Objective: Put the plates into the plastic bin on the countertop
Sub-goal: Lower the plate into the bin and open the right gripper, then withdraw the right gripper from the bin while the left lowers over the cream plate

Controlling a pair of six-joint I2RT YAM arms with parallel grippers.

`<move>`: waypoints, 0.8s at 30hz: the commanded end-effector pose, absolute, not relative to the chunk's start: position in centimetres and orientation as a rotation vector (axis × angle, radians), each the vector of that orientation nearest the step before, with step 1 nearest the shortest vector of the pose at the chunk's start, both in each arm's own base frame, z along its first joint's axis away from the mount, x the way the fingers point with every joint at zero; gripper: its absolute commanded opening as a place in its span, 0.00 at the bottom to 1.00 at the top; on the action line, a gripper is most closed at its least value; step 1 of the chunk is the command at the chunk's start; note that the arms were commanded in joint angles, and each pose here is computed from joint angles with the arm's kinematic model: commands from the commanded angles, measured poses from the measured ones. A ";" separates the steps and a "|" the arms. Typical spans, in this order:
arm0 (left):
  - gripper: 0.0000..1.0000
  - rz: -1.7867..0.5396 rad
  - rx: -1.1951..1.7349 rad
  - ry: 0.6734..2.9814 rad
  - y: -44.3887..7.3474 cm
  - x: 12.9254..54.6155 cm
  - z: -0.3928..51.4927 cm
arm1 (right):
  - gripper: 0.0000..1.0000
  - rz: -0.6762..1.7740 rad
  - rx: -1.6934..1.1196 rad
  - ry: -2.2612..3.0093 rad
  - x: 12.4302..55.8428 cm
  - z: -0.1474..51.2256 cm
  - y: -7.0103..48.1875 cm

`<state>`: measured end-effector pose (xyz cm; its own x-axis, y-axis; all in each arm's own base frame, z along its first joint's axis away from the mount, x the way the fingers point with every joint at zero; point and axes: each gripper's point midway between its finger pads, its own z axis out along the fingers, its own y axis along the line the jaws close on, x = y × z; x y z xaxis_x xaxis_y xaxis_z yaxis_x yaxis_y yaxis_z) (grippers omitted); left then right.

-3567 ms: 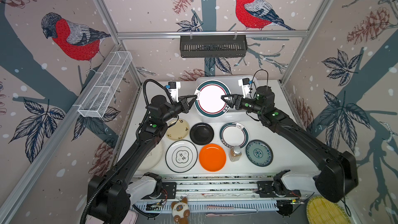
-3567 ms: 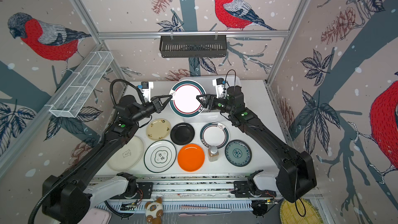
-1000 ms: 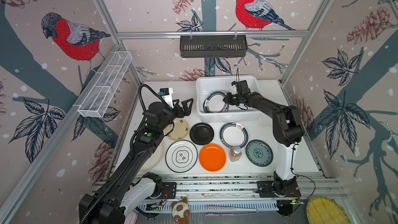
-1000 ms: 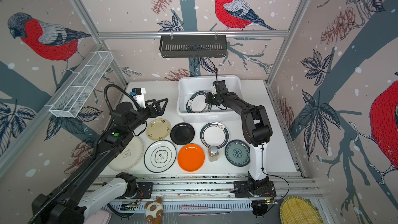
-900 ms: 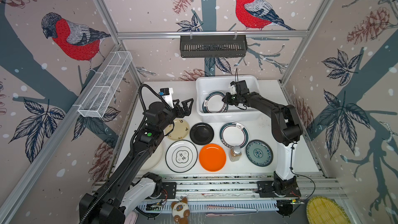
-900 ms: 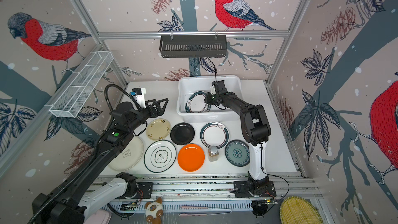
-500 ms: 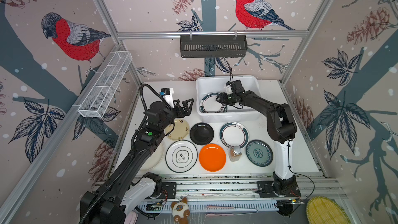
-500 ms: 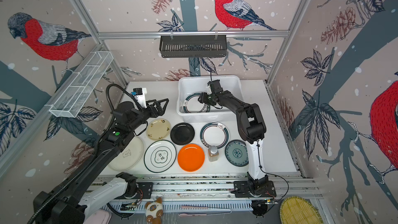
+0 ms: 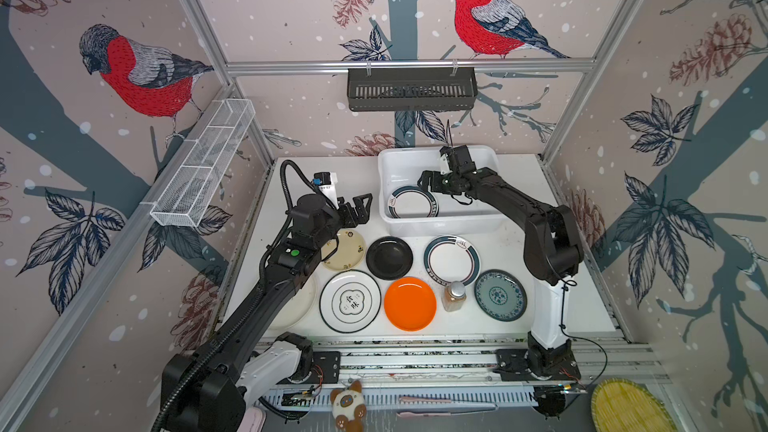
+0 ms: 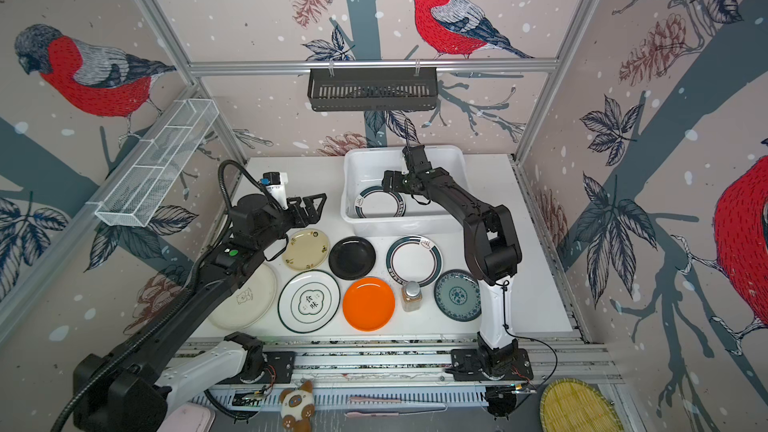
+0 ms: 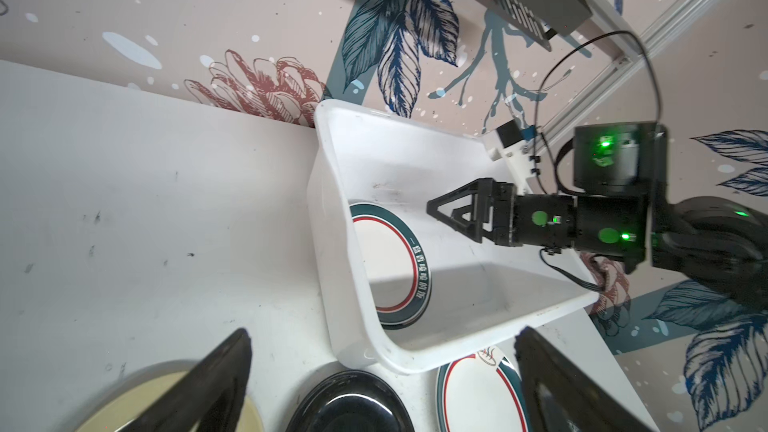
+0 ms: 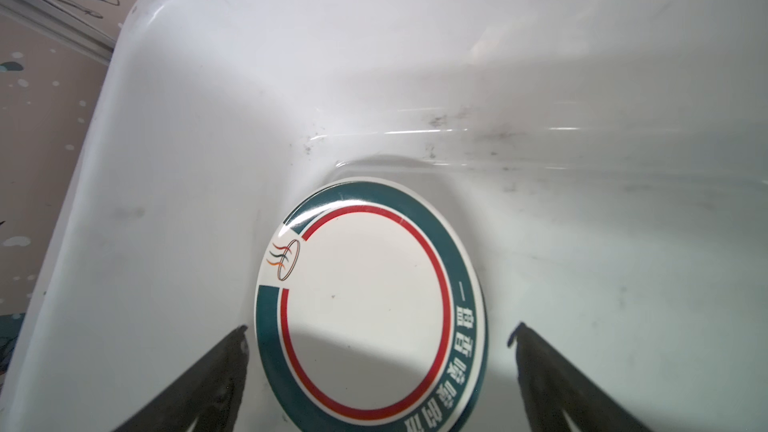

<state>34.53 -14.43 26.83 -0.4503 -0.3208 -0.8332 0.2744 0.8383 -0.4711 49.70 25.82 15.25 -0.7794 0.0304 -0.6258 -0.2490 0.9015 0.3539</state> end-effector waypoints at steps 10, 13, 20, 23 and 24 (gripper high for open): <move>0.98 -0.455 -0.297 2.110 -8.4 33.7 18.8 | 1.00 0.631 -0.174 2.166 45.5 26.0 23.0; 0.98 -0.425 -0.377 2.137 -6.2 33.0 16.7 | 1.00 0.699 -0.181 2.113 43.1 28.1 22.6; 0.97 -0.337 -0.475 2.199 -3.9 31.6 13.1 | 1.00 0.887 -0.199 1.999 37.7 30.1 22.0; 0.97 -0.282 -0.520 2.234 -3.0 31.2 11.4 | 1.00 0.888 -0.204 2.003 36.2 30.1 21.2; 0.97 -0.270 -0.540 2.247 -2.7 31.2 10.9 | 1.00 0.884 -0.208 2.006 35.7 30.1 20.9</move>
